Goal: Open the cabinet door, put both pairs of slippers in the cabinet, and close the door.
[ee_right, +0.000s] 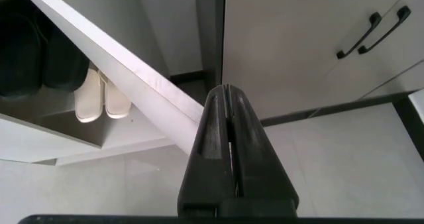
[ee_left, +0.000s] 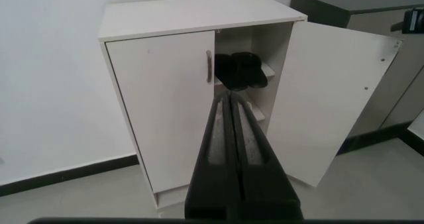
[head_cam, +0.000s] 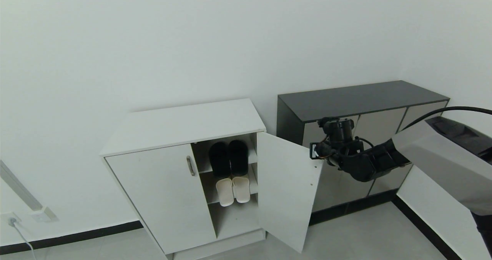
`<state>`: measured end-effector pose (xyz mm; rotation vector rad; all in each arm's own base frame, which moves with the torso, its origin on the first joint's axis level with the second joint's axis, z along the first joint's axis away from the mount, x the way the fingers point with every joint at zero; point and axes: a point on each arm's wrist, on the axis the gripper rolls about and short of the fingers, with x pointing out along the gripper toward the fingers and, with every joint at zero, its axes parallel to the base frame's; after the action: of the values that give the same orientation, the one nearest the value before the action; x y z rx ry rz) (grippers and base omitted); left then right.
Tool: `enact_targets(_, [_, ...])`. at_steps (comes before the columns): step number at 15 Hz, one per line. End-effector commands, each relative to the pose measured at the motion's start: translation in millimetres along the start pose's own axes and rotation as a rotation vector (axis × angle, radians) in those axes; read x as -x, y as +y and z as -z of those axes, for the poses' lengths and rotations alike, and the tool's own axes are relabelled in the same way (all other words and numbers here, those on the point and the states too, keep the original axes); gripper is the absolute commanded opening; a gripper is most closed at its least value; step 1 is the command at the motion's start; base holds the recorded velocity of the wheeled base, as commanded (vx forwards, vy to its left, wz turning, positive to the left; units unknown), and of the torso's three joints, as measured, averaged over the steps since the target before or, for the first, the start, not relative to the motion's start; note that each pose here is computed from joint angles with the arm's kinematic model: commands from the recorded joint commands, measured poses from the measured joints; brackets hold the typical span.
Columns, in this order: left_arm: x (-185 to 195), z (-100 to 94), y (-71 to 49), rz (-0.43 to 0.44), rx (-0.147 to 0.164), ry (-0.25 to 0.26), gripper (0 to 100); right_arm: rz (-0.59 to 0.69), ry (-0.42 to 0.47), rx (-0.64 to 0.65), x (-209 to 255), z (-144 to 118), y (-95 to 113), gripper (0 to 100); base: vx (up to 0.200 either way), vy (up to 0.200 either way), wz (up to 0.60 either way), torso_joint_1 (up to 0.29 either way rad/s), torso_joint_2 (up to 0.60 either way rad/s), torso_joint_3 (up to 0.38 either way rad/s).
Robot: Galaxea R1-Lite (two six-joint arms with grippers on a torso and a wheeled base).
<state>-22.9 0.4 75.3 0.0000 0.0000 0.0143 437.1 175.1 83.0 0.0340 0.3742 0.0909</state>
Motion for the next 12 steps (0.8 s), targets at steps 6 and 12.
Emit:
enact_targets(6, [-0.1,-0.2,0.0,0.000,0.000,0.000,0,0.016,0.056,0.013,-3.5,8.6,-4.0,0,0.000,0.000,0.00,0.000,0.00,0.000])
enact_targets(12, [-0.1,0.0,0.0,0.000,0.000,0.002,0,0.001,0.057,0.019,3.9,7.0,2.5,0,0.000,0.000,0.00,0.000,0.00,0.000])
